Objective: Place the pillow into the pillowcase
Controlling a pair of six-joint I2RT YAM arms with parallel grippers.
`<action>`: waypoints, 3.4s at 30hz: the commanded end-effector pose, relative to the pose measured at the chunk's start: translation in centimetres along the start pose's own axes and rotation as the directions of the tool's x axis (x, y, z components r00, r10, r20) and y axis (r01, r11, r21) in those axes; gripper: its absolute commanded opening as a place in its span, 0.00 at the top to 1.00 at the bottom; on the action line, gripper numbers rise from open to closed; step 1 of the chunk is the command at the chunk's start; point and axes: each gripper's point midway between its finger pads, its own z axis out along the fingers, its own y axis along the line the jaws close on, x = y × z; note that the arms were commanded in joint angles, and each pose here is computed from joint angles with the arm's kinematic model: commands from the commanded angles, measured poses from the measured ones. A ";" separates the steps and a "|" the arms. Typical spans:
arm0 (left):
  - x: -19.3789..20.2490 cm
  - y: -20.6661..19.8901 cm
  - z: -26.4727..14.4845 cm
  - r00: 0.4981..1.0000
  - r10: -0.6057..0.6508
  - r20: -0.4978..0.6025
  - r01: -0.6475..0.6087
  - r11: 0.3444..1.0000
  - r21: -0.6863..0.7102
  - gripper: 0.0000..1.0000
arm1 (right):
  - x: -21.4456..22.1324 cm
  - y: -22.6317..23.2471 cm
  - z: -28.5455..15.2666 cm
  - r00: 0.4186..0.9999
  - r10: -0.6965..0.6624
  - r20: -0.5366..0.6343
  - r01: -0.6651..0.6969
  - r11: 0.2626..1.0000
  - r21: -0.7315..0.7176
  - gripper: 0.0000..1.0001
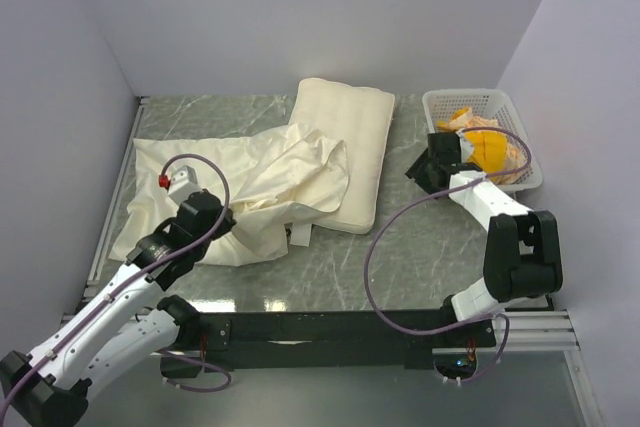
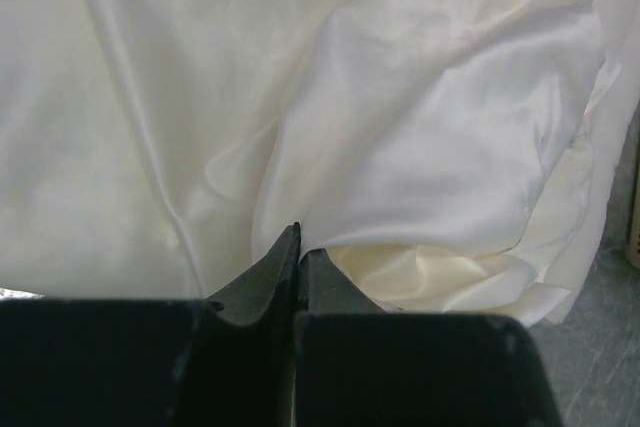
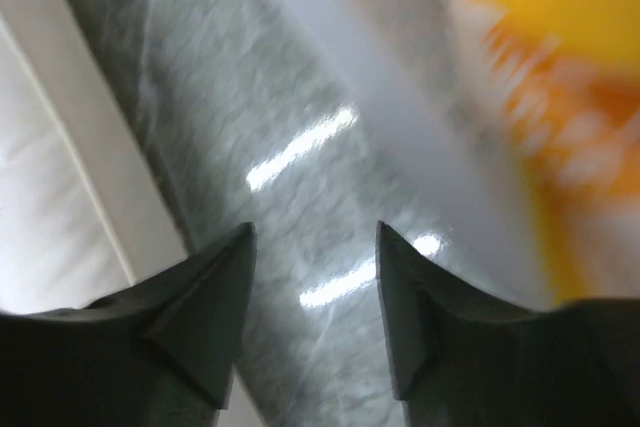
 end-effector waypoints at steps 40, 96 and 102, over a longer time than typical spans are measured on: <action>-0.2 1.7 4.1 0.986 -0.145 -0.078 0.149 0.987 0.056 0.64 | -15.0 18.6 -27.4 0.878 -0.142 0.457 0.319 0.886 -0.337 1.00; -4.2 -8.8 6.4 0.993 0.119 -0.025 -0.113 0.981 0.156 0.03 | 8.3 16.4 3.6 0.850 -0.515 -0.111 0.498 0.855 -0.148 1.00; -6.2 -9.3 6.7 0.995 0.102 -0.002 -0.100 0.984 0.149 0.07 | 3.2 19.4 -6.5 0.816 -0.576 0.055 0.568 0.778 -0.268 1.00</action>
